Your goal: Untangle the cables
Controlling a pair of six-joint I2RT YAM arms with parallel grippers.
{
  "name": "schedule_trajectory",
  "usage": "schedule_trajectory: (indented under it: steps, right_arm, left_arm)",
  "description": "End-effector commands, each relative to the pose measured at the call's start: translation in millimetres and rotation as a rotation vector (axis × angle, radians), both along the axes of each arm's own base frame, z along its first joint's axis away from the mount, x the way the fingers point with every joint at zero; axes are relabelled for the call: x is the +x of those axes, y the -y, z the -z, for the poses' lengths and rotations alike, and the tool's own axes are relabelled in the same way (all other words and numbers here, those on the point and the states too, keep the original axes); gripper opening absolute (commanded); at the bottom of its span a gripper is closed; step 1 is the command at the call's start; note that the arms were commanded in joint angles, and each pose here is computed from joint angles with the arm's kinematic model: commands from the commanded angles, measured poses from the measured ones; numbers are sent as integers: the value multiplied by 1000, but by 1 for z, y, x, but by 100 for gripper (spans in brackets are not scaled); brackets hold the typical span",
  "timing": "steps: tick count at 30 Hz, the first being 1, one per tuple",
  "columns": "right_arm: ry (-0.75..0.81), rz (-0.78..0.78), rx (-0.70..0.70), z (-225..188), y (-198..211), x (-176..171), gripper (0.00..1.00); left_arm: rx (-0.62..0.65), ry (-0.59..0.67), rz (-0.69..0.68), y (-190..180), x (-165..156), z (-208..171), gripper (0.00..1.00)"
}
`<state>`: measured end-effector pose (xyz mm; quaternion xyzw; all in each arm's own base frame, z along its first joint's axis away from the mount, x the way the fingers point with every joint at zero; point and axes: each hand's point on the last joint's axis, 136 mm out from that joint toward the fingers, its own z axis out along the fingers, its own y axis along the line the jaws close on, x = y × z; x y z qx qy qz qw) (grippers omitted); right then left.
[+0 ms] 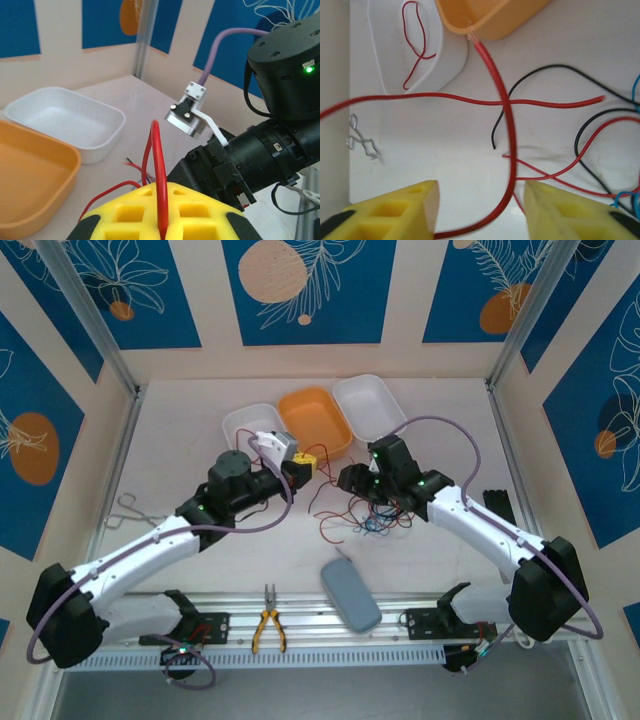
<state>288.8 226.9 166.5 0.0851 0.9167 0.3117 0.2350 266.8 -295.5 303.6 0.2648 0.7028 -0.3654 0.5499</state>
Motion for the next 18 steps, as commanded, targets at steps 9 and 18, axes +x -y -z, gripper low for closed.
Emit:
schedule_trajectory:
  steps: [9, 18]
  right_arm:
    - [49, 16, -18, -18, 28, -9, 68]
    - [126, 72, -22, -30, 55, -22, 88]
  left_arm:
    - [71, 66, -262, -61, 28, -42, 0]
    - [80, 24, -418, -109, 70, -48, 0]
